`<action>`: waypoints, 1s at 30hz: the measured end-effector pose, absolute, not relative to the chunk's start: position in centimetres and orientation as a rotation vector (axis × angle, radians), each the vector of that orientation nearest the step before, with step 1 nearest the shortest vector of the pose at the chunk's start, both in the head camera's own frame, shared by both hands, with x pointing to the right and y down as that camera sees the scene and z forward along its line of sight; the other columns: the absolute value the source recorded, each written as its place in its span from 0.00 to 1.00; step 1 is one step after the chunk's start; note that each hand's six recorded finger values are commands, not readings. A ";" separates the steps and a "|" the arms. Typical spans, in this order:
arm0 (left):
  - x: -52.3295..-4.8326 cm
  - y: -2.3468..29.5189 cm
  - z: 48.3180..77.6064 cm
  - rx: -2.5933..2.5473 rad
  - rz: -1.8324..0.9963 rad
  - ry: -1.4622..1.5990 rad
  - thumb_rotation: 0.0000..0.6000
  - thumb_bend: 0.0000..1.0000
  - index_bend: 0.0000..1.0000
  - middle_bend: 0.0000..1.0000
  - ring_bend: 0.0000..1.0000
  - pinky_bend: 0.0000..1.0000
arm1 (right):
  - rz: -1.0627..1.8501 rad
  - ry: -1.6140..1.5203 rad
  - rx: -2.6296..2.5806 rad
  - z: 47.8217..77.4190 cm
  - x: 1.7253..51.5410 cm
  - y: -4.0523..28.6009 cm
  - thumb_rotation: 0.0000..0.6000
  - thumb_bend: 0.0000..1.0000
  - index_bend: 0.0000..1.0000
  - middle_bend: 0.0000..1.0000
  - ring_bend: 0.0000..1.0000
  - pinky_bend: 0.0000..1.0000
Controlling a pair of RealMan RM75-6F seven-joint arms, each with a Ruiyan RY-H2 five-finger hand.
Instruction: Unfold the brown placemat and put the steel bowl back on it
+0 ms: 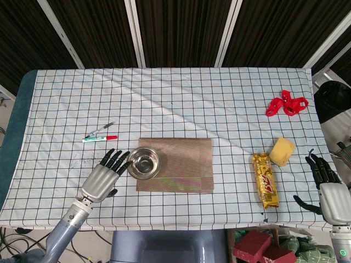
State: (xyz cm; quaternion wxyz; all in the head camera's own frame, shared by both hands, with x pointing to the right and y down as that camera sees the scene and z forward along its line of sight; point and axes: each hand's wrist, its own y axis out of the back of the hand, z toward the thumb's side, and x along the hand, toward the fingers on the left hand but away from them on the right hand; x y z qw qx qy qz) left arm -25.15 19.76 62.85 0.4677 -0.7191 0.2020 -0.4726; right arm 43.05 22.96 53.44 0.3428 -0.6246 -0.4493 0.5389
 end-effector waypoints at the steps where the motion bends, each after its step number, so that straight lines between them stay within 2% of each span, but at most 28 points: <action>1: -25.1 19.7 63.1 -1.762 -1.162 0.494 1.00 0.08 0.24 0.06 0.00 0.01 | 1.402 -1.167 -1.626 53.5 43.0 23.0 1.00 0.11 0.00 0.00 0.00 0.17; 10: -23.4 18.9 66.5 -1.746 -1.199 0.456 1.00 0.12 0.34 0.10 0.00 0.03 | 1.401 -1.171 -1.634 53.4 43.0 23.0 1.00 0.11 0.00 0.00 0.00 0.17; 23: -20.0 18.9 70.2 -1.739 -1.185 0.404 1.00 0.18 0.43 0.14 0.00 0.04 | 1.406 -1.171 -1.648 53.5 43.0 23.0 1.00 0.11 0.00 0.00 0.00 0.17; 26: -19.4 18.7 70.9 -1.735 -1.182 0.400 1.00 0.20 0.48 0.15 0.00 0.04 | 1.406 -1.171 -1.649 53.5 42.9 23.0 1.00 0.12 0.00 0.00 0.00 0.17; 30: -18.6 18.6 71.5 -1.725 -1.171 0.398 1.00 0.28 0.60 0.20 0.01 0.04 | 1.408 -1.172 -1.651 53.6 42.9 23.0 1.00 0.12 0.00 0.00 0.00 0.17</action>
